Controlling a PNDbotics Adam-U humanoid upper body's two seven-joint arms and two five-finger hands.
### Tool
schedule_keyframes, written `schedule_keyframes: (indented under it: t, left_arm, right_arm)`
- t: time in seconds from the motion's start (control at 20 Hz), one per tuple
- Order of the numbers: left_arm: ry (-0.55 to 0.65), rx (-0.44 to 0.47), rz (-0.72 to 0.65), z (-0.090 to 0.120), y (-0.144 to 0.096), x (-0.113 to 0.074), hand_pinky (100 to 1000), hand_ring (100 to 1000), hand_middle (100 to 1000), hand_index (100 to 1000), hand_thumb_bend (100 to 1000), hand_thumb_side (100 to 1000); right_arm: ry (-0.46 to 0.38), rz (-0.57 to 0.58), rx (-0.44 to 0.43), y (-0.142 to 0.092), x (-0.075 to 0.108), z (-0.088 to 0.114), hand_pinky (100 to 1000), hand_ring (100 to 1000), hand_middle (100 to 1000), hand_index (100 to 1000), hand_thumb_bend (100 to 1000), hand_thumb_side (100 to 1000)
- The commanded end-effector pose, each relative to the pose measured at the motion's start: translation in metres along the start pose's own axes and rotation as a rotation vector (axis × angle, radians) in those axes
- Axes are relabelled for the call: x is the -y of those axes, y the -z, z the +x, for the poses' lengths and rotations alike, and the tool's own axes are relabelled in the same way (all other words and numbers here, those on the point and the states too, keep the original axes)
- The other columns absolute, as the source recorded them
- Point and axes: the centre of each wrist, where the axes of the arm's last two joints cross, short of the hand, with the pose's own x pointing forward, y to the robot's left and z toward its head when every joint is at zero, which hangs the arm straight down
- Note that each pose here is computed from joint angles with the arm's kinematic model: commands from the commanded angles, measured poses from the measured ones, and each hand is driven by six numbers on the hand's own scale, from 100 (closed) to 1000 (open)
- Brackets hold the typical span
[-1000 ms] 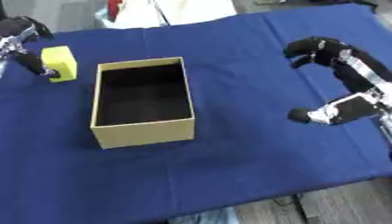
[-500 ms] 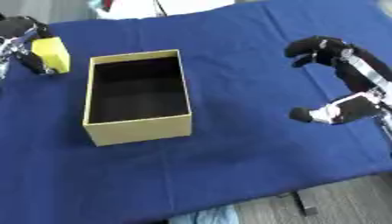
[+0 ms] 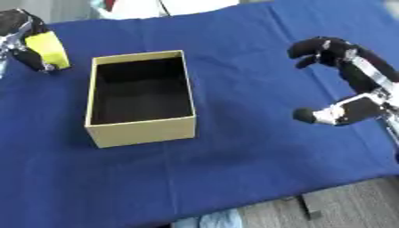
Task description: Pick up objects on the table and place them in the box.
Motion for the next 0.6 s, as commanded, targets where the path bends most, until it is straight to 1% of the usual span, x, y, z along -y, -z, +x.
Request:
schedule_keyframes:
  t: [0.05, 0.3, 0.45, 0.6]
  left_arm:
    - [-0.001, 0.022, 0.103, -0.007, -0.002, -0.033, 554, 267, 144, 415, 460, 100]
    - [-0.001, 0.141, 0.173, 0.004, -0.008, -0.058, 561, 280, 148, 419, 483, 100]
    - [0.016, 0.251, 0.201, 0.019, -0.012, -0.066, 565, 293, 149, 419, 492, 100]
    - [0.020, 0.378, 0.216, 0.039, -0.016, -0.072, 565, 295, 149, 419, 495, 100]
  right_arm:
    - [-0.016, -0.011, 0.003, -0.001, 0.008, 0.002, 731, 821, 779, 877, 669, 356]
    - [-0.010, -0.011, -0.005, -0.003, 0.006, 0.000, 732, 821, 780, 878, 666, 351]
    - [-0.006, -0.010, -0.007, -0.004, 0.005, -0.001, 732, 822, 781, 878, 665, 352]
    - [-0.003, -0.004, -0.007, -0.003, 0.004, -0.001, 733, 822, 781, 879, 663, 353]
